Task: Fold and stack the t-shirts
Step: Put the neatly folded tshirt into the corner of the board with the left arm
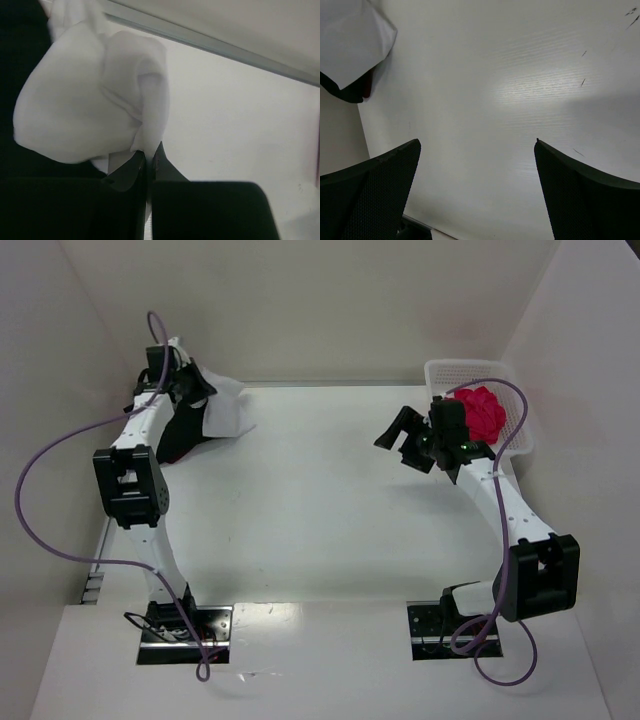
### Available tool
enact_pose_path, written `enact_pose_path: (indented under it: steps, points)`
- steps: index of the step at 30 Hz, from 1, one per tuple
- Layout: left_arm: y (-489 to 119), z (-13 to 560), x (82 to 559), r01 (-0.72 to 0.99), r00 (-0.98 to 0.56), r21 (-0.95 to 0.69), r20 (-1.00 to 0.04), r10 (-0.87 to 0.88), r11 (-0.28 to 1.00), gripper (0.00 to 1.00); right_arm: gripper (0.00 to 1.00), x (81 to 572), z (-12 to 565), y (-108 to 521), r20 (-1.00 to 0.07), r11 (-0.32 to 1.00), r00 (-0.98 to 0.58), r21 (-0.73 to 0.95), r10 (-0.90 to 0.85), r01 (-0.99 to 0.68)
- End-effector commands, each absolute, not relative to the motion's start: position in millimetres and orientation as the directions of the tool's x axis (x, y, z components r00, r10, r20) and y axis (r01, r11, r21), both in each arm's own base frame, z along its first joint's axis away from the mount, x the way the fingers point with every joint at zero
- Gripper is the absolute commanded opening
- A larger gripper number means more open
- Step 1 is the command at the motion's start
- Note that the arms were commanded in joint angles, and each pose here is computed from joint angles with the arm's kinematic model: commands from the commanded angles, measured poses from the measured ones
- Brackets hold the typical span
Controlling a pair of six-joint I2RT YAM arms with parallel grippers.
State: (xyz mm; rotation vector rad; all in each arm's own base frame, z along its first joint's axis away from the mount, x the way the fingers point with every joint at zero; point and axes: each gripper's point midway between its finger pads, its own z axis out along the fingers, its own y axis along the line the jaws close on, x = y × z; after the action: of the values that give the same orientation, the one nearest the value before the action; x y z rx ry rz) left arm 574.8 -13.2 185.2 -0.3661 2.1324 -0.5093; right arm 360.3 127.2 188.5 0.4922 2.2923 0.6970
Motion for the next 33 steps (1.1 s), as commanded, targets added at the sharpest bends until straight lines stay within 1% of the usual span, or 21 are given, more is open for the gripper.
enact_pose_path:
  steps: [1, 14, 18, 20, 22, 27, 31, 32, 33]
  points:
    - [15, 199, 577, -0.061, -0.554, -0.492, -0.707, -0.439, 0.868, 0.00, 1.00, 371, 223, 125, -0.560, 0.762, -0.620, 0.641, 0.549, 0.095]
    - [111, 261, 569, -0.139, -0.411, -0.516, -0.747, -0.523, 0.845, 0.00, 1.00, 375, 214, 130, -0.520, 0.735, -0.632, 0.668, 0.575, 0.119]
    - [132, 252, 558, -0.198, -0.406, -0.514, -0.732, -0.547, 0.835, 0.00, 1.00, 375, 214, 130, -0.520, 0.735, -0.632, 0.668, 0.575, 0.119]
    - [148, 255, 551, -0.225, -0.376, -0.517, -0.736, -0.563, 0.826, 0.00, 1.00, 375, 214, 130, -0.520, 0.735, -0.632, 0.668, 0.575, 0.119]
    - [152, 244, 547, -0.246, -0.387, -0.520, -0.721, -0.574, 0.818, 0.00, 1.00, 374, 214, 132, -0.516, 0.733, -0.638, 0.671, 0.572, 0.115]
    - [183, 232, 539, -0.334, -0.354, -0.497, -0.721, -0.595, 0.801, 0.00, 1.00, 374, 207, 132, -0.506, 0.735, -0.647, 0.667, 0.571, 0.127]
    - [206, 215, 528, -0.418, -0.326, -0.502, -0.695, -0.641, 0.757, 0.00, 1.00, 375, 207, 129, -0.512, 0.738, -0.639, 0.662, 0.574, 0.133]
    - [212, 215, 526, -0.430, -0.315, -0.508, -0.691, -0.651, 0.747, 0.04, 1.00, 375, 210, 129, -0.519, 0.739, -0.633, 0.662, 0.574, 0.128]
    - [212, 215, 526, -0.430, -0.315, -0.508, -0.691, -0.651, 0.746, 0.14, 1.00, 375, 209, 127, -0.527, 0.745, -0.629, 0.654, 0.571, 0.128]
